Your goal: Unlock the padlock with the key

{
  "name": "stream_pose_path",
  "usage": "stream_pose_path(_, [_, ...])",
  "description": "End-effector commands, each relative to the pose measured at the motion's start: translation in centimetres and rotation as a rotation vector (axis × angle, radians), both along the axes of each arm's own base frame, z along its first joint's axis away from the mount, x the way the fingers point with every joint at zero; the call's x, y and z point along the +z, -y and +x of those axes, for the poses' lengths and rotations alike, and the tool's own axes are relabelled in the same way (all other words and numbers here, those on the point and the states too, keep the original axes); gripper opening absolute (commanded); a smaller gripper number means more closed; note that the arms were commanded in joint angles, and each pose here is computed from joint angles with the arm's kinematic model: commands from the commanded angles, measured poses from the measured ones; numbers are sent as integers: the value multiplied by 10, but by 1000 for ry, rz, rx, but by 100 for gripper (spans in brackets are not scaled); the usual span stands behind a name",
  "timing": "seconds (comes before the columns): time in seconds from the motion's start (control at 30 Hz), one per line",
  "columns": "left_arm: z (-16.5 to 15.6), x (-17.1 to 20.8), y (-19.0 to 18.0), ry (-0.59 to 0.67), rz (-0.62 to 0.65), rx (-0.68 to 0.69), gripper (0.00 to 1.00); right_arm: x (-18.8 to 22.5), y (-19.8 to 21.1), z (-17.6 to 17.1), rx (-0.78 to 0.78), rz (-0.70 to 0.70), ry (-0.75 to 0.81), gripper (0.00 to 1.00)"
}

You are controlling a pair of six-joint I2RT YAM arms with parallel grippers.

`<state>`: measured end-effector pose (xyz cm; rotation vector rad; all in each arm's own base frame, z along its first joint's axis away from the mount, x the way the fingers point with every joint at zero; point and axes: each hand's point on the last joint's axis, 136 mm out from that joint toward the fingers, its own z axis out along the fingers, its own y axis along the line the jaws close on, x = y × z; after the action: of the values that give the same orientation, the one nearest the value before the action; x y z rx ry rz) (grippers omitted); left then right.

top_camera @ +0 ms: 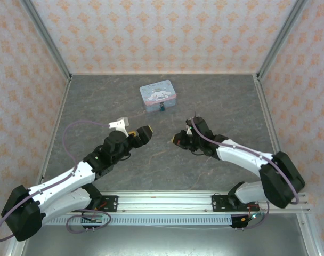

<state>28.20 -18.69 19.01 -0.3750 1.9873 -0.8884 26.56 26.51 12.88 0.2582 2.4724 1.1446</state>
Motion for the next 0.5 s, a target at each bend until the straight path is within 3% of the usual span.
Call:
stream_pose_path(0.0, [3,44,14,81,-170,-21,100,73,-7,26,-130,259,160,0])
stream_pose_path(0.2, [12,85,23,133,-330,-9,95,145,-5,28,-169,489,283,0])
stream_pose_path(0.3, [17,99,22,168,-430,32,92,161,-3,26,-177,554,285,0])
stream_pose_path(0.47, [20,126,43,227,-506,-26,83,180,-6,20,-155,647,272,0])
